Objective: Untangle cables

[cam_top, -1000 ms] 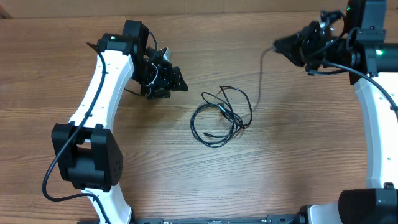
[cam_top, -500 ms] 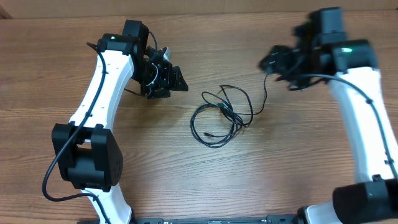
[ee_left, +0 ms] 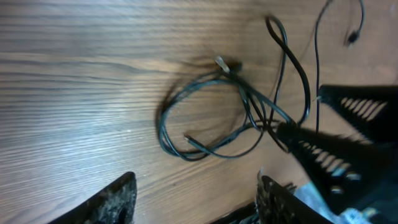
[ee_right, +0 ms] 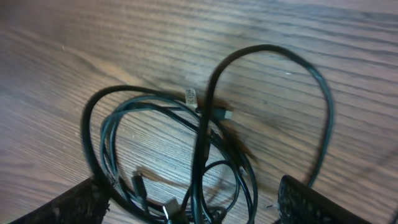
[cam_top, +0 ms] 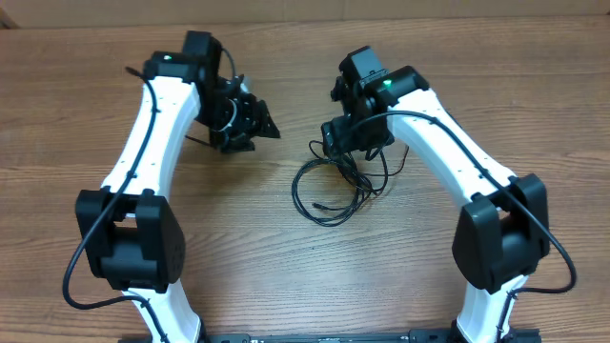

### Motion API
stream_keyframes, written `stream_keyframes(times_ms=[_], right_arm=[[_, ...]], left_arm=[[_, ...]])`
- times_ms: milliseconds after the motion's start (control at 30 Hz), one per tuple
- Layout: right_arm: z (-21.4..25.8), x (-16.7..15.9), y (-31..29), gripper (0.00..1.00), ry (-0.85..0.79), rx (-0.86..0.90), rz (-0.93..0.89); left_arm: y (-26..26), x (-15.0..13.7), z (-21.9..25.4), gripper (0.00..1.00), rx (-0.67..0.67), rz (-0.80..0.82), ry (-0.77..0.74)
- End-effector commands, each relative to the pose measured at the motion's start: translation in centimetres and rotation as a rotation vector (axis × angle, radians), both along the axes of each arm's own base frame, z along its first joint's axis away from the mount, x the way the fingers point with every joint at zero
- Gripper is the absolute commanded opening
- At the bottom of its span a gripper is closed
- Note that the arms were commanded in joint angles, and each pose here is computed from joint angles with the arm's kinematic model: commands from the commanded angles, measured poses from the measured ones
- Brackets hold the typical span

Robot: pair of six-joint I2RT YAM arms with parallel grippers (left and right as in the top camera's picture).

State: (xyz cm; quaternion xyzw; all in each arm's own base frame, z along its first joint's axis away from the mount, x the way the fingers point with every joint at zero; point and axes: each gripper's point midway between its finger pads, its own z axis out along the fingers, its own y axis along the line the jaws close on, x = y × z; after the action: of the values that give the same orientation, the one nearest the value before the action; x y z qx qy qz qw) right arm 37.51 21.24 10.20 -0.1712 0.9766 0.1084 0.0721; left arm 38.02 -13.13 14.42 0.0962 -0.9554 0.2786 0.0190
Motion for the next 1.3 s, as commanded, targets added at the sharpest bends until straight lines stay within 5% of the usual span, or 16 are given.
stream_keyframes(times_ms=[0,100,367,700,867,1000,1133,1267], right_arm=[[-0.7,-0.3,0.9,0.84,-0.011,-0.011,0.102],[-0.7,0.3,1.1,0.82,-0.044,-0.025,0.104],[2.6,3.7,-2.3,0.76,-0.203,-0.230,-0.092],[3.4,1.1,1.8,0.75,-0.215,-0.257,0.115],[1.0,0.2,2.1,0.58,-0.171,-0.236,0.130],[0.3,-0.2,1.9,0.56,-0.152,-0.240,0.142],[-0.1,-0.4,2.0,0.34,-0.141,-0.236,0.144],[-0.6,-0.8,2.8,0.32,-0.120,-0.186,0.154]], left_arm=[[2.1,1.1,0.1,0.66,0.023,0.089,0.008],[2.7,1.1,-0.3,0.75,0.061,0.095,0.006],[2.9,1.2,-0.5,0.81,0.096,0.085,-0.004],[2.9,1.2,-0.7,0.81,0.096,0.085,-0.004],[2.9,0.8,-1.1,0.82,0.098,0.082,0.010],[2.9,0.8,-1.1,0.84,0.098,0.082,0.010],[2.9,0.8,-1.1,0.84,0.098,0.082,0.010],[2.9,0.8,-1.1,0.86,0.098,0.081,0.009]])
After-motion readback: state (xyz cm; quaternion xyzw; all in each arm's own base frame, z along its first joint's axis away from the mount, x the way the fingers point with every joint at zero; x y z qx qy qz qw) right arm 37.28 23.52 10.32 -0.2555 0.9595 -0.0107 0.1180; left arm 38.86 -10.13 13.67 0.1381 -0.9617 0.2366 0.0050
